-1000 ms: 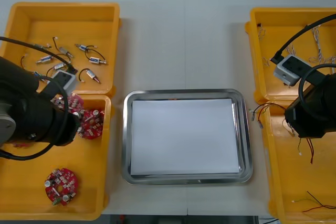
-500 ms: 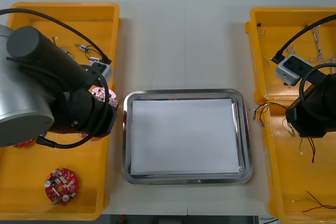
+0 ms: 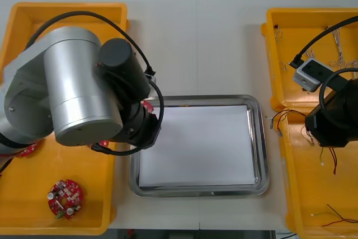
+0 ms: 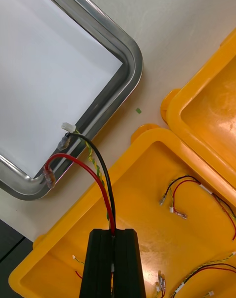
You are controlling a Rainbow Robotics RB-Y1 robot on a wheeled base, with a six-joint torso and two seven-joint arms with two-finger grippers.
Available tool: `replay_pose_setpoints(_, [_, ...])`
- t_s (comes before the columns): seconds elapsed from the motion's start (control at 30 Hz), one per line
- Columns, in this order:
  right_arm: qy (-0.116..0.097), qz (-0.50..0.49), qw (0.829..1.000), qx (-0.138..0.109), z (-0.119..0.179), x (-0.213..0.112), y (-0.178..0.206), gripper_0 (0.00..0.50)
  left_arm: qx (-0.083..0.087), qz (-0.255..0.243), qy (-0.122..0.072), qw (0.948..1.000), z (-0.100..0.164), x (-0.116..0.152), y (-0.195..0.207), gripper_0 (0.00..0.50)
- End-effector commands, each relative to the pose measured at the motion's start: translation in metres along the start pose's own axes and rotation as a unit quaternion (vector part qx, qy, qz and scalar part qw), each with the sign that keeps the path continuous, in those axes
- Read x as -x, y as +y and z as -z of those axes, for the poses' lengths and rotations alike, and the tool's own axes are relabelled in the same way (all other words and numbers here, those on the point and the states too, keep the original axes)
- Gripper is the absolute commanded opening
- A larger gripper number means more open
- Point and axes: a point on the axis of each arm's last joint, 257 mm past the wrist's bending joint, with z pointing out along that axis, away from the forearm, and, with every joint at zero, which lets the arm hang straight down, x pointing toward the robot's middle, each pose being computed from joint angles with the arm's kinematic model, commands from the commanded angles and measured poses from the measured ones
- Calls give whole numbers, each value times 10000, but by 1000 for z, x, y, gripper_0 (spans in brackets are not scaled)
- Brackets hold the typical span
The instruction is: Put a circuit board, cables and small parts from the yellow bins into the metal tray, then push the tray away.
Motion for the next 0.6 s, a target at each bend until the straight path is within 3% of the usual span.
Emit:
replay_pose_setpoints(0.03, [49,225,9994,-242,8,-1,-11,0,-155,540,-268,9981,-7,13,-32,0])
replay_pose_setpoints(0.6, [79,217,9995,-234,7,-2,-10,0,-594,976,-262,9931,-41,-17,-84,0])
